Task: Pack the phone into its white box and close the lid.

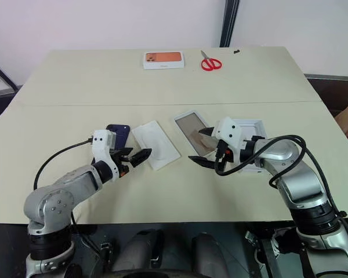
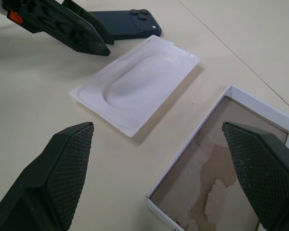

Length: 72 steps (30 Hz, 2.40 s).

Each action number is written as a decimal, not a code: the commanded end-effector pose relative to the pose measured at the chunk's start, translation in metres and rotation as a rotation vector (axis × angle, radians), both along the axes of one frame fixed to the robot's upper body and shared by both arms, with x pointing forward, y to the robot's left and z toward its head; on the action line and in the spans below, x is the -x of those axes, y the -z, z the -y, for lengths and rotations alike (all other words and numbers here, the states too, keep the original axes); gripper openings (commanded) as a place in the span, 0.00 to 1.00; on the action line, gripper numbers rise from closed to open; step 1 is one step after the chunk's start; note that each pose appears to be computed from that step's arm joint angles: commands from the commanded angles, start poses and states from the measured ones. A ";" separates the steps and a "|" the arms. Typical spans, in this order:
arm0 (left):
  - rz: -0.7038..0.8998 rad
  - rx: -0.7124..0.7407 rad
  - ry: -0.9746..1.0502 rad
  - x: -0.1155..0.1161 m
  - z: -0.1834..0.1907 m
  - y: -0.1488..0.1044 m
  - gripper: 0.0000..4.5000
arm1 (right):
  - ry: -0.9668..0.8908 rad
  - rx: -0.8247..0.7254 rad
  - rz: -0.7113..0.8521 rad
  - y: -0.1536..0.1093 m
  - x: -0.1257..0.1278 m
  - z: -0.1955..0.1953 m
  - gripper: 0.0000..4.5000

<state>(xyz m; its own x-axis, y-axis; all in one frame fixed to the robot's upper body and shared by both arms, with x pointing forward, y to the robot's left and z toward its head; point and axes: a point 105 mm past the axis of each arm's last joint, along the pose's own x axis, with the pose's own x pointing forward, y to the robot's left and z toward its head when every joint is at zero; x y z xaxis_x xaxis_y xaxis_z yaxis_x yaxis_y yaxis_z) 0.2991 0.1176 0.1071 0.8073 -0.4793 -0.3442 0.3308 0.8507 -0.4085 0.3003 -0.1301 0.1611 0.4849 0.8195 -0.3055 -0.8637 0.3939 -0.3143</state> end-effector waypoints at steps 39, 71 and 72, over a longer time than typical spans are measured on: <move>-0.077 0.447 -0.016 -0.025 0.024 -0.055 0.01 | 0.095 0.033 0.112 -0.019 -0.018 0.025 1.00; -0.064 0.264 0.032 -0.035 -0.005 -0.053 0.01 | -0.090 0.316 0.014 0.038 -0.023 0.031 1.00; -0.063 0.235 0.035 -0.034 -0.009 -0.051 0.01 | -0.099 0.325 0.013 0.039 -0.024 0.031 1.00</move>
